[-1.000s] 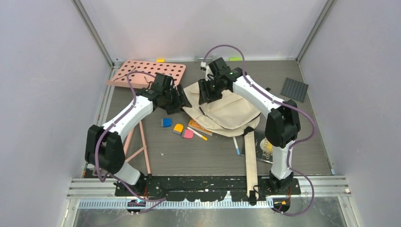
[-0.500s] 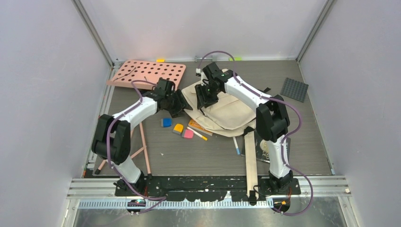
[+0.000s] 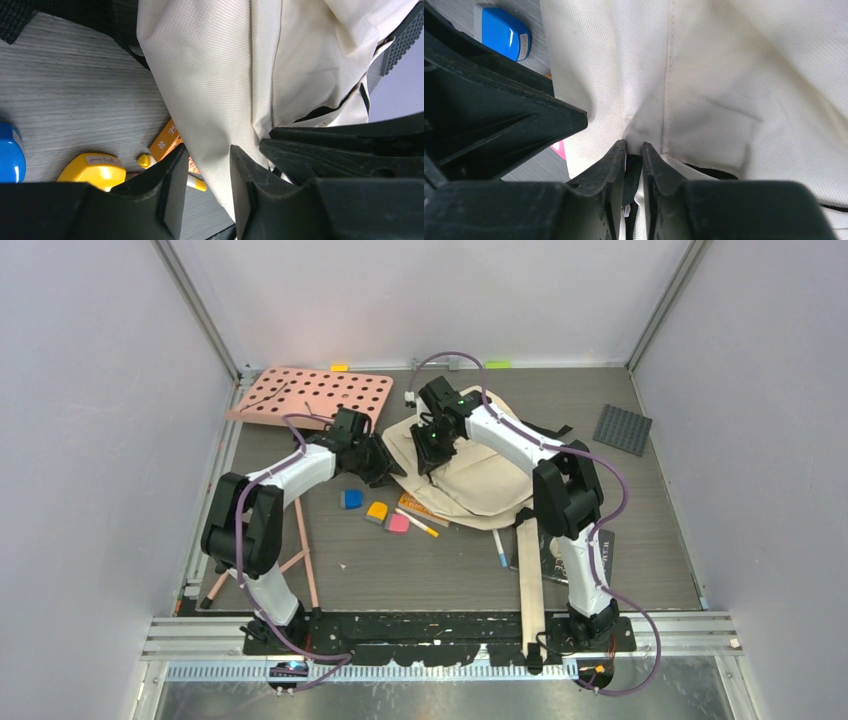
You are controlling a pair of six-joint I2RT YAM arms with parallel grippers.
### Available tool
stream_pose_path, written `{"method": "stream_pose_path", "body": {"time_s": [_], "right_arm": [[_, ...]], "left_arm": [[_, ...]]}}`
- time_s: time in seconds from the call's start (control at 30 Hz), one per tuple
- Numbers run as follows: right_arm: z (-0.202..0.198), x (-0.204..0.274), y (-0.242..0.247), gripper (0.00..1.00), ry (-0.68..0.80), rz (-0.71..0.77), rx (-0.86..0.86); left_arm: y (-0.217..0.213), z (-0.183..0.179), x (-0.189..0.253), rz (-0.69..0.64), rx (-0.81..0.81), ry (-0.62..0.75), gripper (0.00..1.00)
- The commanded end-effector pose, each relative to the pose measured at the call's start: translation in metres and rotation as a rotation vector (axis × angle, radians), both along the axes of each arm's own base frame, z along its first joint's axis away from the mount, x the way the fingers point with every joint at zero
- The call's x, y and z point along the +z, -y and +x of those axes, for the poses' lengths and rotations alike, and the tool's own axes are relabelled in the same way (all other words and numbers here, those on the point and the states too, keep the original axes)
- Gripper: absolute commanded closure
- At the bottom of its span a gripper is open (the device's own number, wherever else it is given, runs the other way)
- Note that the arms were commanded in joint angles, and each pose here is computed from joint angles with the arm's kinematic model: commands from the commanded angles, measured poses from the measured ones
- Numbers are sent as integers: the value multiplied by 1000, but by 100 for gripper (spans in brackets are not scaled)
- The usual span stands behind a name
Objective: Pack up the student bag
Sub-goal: Adjust the student bag at the center of the board.
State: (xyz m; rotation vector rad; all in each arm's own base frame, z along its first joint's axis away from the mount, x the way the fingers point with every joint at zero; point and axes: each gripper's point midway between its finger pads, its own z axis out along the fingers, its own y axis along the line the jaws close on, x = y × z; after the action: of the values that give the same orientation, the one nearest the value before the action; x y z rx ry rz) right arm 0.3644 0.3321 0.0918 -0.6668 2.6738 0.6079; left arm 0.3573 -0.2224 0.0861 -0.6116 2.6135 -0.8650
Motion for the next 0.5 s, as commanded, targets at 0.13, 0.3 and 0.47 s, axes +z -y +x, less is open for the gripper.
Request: {"method": "stream_pose_path", "body": {"time_s": [0.13, 0.3, 0.47], "right_arm": [[4, 22, -2, 98, 58, 11, 9], [0, 26, 5, 99, 89, 6, -10], [2, 34, 12, 99, 132, -7, -44]], "left_arm": [[-7, 7, -11, 17, 19, 4, 78], [-8, 8, -17, 23, 14, -5, 95], [-10, 11, -13, 30, 20, 8, 100]]}}
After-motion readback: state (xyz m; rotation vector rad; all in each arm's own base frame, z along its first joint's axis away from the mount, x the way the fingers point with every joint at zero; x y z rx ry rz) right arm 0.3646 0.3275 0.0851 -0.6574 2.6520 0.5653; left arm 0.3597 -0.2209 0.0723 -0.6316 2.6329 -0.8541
